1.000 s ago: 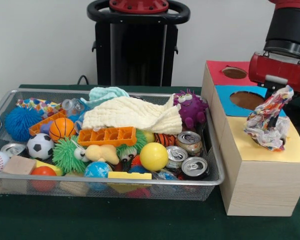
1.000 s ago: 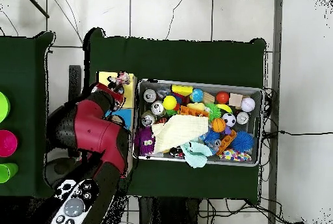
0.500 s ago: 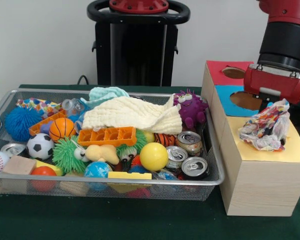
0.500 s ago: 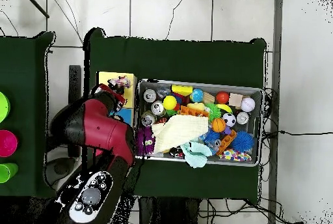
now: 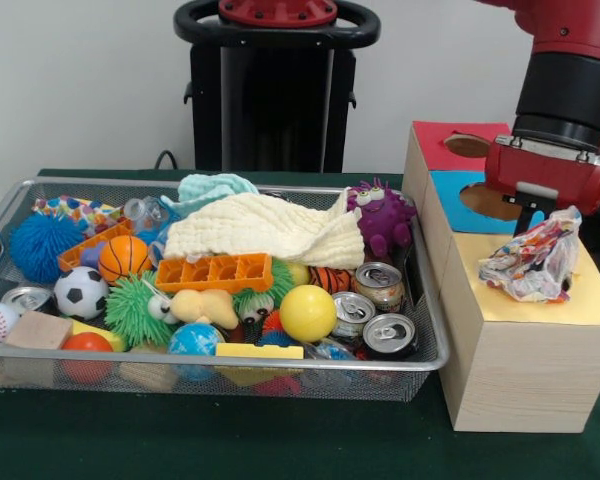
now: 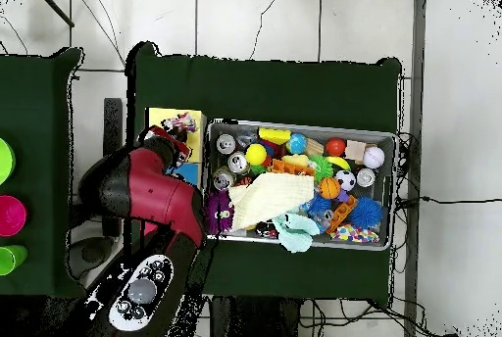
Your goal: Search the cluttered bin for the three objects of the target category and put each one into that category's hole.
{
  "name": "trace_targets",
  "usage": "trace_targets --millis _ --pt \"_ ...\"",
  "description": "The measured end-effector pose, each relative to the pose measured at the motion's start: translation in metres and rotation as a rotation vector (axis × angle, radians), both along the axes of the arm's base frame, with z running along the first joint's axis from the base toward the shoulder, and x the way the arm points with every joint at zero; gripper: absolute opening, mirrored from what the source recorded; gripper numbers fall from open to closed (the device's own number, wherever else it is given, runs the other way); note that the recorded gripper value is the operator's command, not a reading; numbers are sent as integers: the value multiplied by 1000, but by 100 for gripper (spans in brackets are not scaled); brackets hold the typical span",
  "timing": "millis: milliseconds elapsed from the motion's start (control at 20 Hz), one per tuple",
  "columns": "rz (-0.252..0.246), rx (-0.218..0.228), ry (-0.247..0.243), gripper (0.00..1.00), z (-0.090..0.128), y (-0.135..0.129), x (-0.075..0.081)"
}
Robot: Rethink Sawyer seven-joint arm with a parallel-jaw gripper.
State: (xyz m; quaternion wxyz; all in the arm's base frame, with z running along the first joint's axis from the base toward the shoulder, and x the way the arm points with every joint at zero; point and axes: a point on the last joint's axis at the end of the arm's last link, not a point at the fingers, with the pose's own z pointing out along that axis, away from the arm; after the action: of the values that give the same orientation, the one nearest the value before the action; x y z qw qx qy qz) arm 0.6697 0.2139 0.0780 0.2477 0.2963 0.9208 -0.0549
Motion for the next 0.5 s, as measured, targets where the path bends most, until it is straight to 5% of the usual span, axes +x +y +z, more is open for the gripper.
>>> trace_targets --millis 500 --pt "-2 8 11 0 -2 1 -1"
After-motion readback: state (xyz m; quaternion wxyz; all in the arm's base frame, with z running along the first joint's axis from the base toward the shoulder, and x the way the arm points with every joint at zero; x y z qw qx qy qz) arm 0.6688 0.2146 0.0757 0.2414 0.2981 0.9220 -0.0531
